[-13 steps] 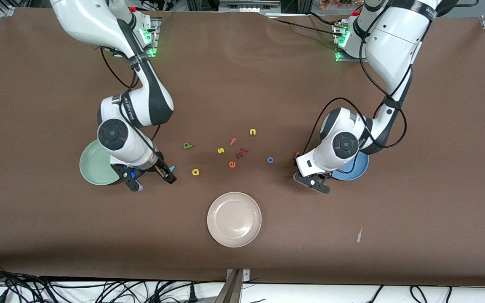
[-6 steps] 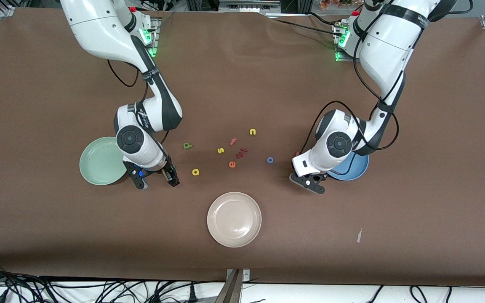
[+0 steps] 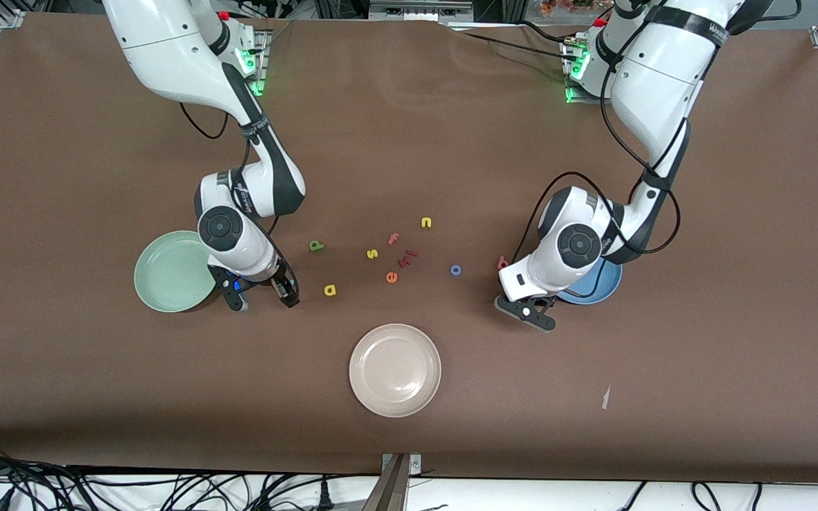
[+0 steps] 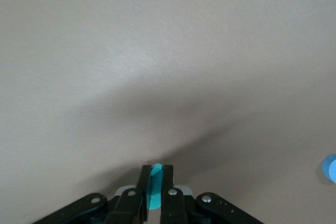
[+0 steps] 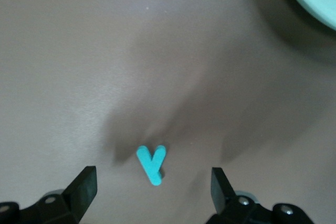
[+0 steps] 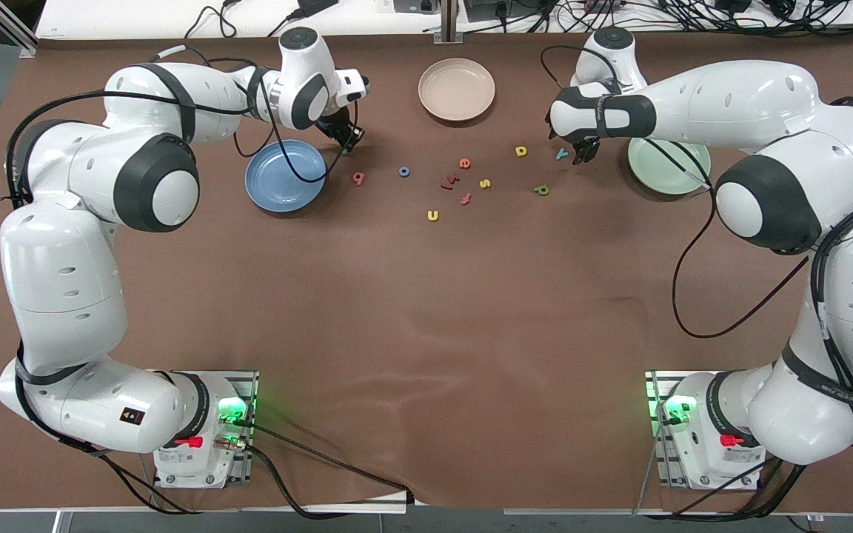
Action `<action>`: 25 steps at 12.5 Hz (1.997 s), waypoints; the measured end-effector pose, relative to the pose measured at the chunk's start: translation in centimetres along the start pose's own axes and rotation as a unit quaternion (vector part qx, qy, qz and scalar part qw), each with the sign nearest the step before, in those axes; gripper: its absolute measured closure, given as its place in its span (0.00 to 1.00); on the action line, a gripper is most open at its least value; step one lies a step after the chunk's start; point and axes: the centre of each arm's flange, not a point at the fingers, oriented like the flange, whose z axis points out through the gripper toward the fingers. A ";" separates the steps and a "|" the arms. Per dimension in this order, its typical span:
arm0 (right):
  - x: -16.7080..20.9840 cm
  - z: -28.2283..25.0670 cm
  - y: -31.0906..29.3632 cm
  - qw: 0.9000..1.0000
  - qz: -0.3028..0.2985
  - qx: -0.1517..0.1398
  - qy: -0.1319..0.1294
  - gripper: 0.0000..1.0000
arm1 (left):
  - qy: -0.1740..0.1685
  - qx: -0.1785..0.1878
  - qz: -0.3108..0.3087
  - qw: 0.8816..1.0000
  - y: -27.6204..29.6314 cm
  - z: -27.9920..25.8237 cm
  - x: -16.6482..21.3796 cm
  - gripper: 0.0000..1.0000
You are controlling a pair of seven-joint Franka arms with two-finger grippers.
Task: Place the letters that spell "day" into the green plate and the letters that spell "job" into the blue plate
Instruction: 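Grasp the cyan J with the left gripper while the right gripper grasps Y, then open the left gripper over the blue plate while the right gripper lifts Y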
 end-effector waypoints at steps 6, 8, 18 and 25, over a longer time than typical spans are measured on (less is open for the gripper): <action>0.1 0.6 0.5 1.000 0.008 0.010 -0.028 0.32 | -0.066 0.022 -0.017 0.997 -4.1 -7.9 -1.5 0.89; 0.2 0.8 0.7 0.999 0.006 0.009 -0.032 0.37 | -0.101 0.054 -0.004 0.993 -6.0 -6.8 -3.0 0.89; 0.4 1.4 0.9 0.999 0.006 0.007 -0.035 0.87 | -0.145 0.057 -0.001 0.988 -7.2 -1.9 -7.0 0.45; 7.1 -4.8 2.1 0.989 -0.113 -0.054 -0.084 0.87 | -0.112 0.033 -0.131 0.984 0.0 -4.1 -5.3 0.00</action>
